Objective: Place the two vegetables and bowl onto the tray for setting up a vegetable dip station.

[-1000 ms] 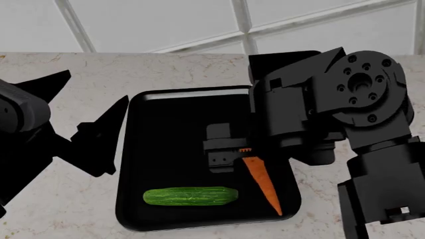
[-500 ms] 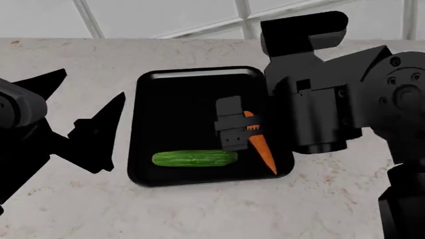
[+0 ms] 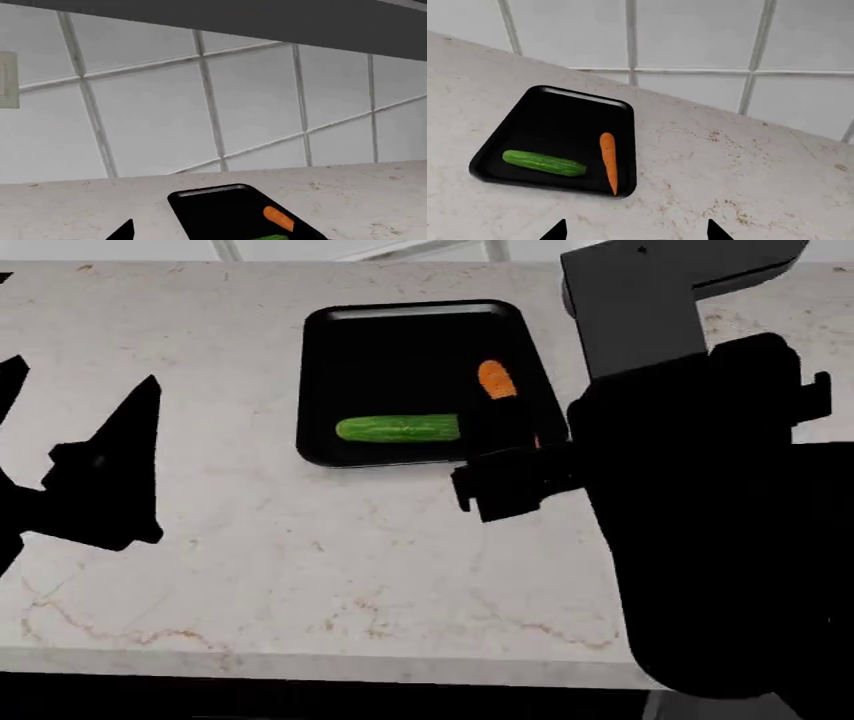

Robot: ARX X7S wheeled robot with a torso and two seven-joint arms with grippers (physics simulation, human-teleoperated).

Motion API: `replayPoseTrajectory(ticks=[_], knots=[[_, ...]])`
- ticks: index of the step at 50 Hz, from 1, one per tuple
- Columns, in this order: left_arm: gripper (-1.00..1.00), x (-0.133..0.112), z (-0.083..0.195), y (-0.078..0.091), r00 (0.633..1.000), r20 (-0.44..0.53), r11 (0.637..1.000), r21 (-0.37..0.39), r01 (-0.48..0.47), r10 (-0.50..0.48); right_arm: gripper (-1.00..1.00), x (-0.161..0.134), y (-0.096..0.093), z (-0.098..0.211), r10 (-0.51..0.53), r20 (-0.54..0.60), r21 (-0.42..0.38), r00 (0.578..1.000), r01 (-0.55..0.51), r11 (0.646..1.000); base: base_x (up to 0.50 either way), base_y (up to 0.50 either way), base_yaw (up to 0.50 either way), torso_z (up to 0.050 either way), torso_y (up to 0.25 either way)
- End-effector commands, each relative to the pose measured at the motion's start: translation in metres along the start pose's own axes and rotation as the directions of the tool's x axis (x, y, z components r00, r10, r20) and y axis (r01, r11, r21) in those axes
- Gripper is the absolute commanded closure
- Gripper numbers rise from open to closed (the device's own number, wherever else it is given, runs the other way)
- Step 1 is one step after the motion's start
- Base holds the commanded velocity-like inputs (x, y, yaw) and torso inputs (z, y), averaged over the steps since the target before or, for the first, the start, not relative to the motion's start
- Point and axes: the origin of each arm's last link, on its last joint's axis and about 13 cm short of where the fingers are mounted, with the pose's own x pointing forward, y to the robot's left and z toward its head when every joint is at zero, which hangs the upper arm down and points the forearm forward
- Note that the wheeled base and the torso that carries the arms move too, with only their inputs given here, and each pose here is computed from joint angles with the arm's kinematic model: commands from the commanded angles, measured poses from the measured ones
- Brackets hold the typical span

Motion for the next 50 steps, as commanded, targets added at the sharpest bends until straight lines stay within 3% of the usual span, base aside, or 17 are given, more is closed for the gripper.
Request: replayPoseTrajectory(ticks=[1,10,15,19,20,21,50], knots=[[-1.00,-0.024,-0.005,-0.006,0.979,0.194,0.994,-0.093,-0.051,0.068,-1.00,-0.021,0.006,-0.031,-0.097,0.283,-0.077,0.954,0.124,0.989,-0.50,0.00,0.00,0.000,0.000],[-1.00,-0.044,-0.028,-0.018,0.952,0.304,0.986,-0.165,0.031,0.021,-1.00,-0.021,0.016,-0.078,-0.125,0.391,-0.086,0.912,0.172,0.981,-0.50,0.00,0.00,0.000,0.000],[-1.00,-0.044,-0.029,-0.022,0.933,0.360,0.978,-0.196,0.078,-0.002,-1.00,-0.006,0.013,-0.102,-0.149,0.444,-0.022,0.884,0.177,0.984,-0.50,0.00,0.00,0.000,0.000],[-1.00,-0.045,-0.034,-0.027,0.924,0.371,0.956,-0.225,0.188,-0.094,-1.00,-0.002,0.013,-0.113,-0.174,0.461,0.000,0.870,0.197,0.980,-0.50,0.00,0.00,0.000,0.000],[-1.00,-0.043,-0.035,-0.027,0.925,0.370,0.958,-0.221,0.181,-0.089,-1.00,-0.001,0.013,-0.114,-0.179,0.463,0.003,0.868,0.201,0.980,-0.50,0.00,0.00,0.000,0.000],[-1.00,-0.040,-0.041,-0.024,0.935,0.350,0.949,-0.269,0.165,-0.064,-1.00,-0.012,0.010,-0.113,-0.225,0.505,0.034,0.833,0.241,0.970,0.00,0.50,0.00,0.000,0.000],[-1.00,-0.067,-0.015,-0.030,0.907,0.419,0.940,-0.294,0.171,-0.034,-1.00,-0.043,0.021,-0.098,-0.201,0.549,0.004,0.811,0.238,0.971,0.00,0.50,0.00,0.000,0.000]])
